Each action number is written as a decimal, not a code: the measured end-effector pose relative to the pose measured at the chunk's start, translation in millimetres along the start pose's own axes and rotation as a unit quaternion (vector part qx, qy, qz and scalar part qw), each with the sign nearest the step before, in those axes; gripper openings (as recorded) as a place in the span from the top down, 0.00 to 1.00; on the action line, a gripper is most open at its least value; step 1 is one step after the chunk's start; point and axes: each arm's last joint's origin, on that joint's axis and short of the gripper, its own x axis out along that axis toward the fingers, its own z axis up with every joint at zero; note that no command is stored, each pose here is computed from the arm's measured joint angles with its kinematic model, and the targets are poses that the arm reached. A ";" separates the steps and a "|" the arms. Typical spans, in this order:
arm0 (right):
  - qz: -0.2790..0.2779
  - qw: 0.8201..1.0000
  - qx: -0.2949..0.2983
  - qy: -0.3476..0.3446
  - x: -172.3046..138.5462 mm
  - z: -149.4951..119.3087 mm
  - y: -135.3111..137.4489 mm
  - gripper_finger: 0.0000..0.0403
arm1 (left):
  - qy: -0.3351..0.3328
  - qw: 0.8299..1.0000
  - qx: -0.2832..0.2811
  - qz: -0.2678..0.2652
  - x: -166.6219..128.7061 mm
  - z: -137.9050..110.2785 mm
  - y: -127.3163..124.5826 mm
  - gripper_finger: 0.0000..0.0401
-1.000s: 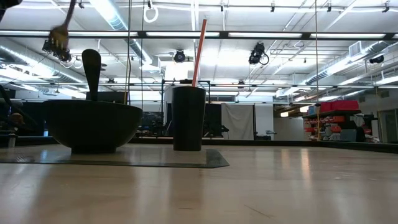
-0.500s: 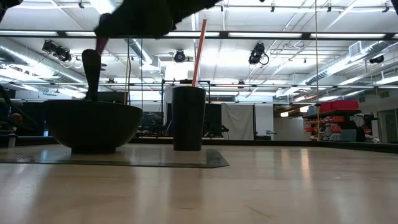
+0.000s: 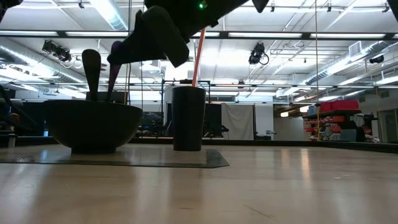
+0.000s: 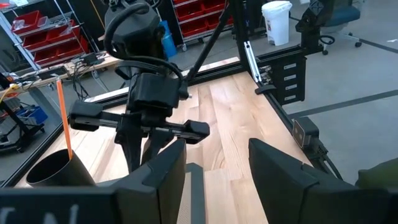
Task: Pick & Place Utensil
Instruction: Put the blue fork into the black bowl, then return to Home Position
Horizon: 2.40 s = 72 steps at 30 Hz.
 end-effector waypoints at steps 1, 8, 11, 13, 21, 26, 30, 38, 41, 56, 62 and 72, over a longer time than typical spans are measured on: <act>0.000 1.000 0.000 0.000 0.3 -0.4 -0.7 0.98 | 0.000 1.000 0.000 0.000 0.0 0.0 0.0 0.55; 0.000 1.000 0.022 -0.001 2.6 -2.8 -5.9 0.98 | 0.000 1.000 0.000 0.000 0.0 0.0 -0.1 0.55; 0.013 1.000 0.024 -0.008 3.9 -4.0 -8.3 0.98 | 0.000 1.000 0.000 0.000 0.0 0.0 -0.1 0.55; 0.014 0.999 0.033 -0.009 4.2 -4.2 -9.3 0.97 | 0.000 1.000 0.000 0.000 0.0 0.0 -0.1 0.55; 0.016 0.999 0.035 -0.008 4.3 -4.6 -9.4 0.90 | 0.000 1.000 0.000 0.000 0.0 0.0 -0.1 0.55; 0.016 0.999 0.034 -0.008 4.3 -4.6 -9.4 0.83 | 0.000 1.000 0.000 0.000 0.0 0.0 -0.1 0.55; 0.016 0.999 0.034 -0.008 4.3 -4.5 -9.3 0.80 | 0.000 1.000 0.000 0.000 0.0 0.0 -0.1 0.55; 0.026 0.999 0.028 0.002 2.8 -4.8 -4.0 0.75 | 0.000 1.000 0.000 -0.001 0.0 0.0 -0.1 0.55; 0.029 0.999 0.037 0.005 2.4 -5.1 -2.8 0.74 | 0.000 1.000 0.000 -0.001 0.0 0.0 -0.1 0.55; 0.048 0.998 0.044 -0.003 -1.4 -0.3 6.7 0.65 | 0.000 1.000 0.000 -0.001 0.0 0.0 -0.1 0.55; 0.039 0.999 0.038 -0.002 -5.7 4.6 14.5 0.58 | 0.000 1.000 -0.001 -0.001 0.0 0.0 -0.1 0.55; 0.022 0.994 0.027 -0.104 -57.8 55.8 30.6 0.52 | 0.000 1.000 0.000 -0.001 0.0 0.0 -0.2 0.55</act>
